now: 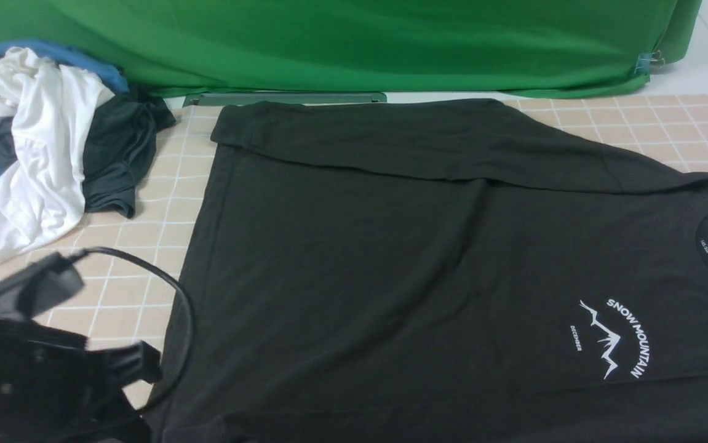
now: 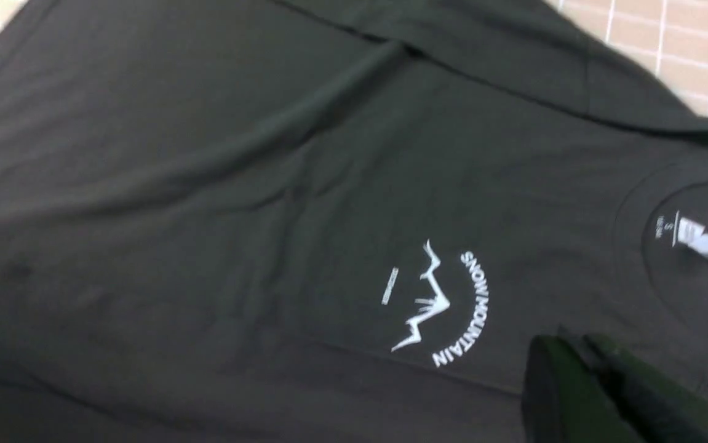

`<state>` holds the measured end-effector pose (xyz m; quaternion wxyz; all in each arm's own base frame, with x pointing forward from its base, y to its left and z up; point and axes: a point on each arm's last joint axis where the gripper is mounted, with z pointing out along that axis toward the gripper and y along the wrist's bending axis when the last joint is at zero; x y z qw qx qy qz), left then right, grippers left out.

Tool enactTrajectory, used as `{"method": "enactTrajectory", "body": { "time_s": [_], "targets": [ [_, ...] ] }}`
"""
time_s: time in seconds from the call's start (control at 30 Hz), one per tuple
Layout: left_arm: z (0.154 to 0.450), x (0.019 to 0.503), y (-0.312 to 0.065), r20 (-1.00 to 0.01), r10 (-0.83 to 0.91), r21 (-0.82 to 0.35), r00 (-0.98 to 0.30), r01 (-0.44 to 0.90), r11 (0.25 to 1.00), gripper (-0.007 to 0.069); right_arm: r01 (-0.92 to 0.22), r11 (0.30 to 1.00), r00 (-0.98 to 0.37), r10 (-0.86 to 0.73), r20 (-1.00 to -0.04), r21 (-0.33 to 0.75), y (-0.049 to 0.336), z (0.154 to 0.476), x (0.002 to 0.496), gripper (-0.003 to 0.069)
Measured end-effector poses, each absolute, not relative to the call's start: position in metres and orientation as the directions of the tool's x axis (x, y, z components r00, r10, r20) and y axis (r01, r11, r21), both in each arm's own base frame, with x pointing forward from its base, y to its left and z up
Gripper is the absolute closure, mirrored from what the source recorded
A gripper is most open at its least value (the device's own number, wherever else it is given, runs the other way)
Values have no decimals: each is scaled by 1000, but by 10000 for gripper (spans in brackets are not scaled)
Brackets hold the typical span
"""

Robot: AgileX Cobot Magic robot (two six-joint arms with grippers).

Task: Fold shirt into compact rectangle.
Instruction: 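Grasp the left edge of the dark T-shirt lying flat on the table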

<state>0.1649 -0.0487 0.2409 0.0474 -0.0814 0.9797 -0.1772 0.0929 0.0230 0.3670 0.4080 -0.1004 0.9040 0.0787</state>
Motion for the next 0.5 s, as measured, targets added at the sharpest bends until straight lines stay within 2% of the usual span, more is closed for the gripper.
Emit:
{"method": "enactTrajectory", "body": {
  "time_s": [0.17, 0.3, 0.5],
  "targets": [
    [222, 179, -67, -112, -112, -237, -987, -83, 968, 607, -247, 967, -643, -118, -756, 59, 23, 367, 93, 606],
    [205, 188, -79, -98, -82, -194, -992, -62, 979, 601, -247, 967, -643, -118, -756, 59, 23, 367, 93, 598],
    [181, 206, -85, -116, -110, -173, -987, -89, 981, 497, -247, 967, -641, -119, -758, 58, 23, 367, 93, 587]
  ]
}}
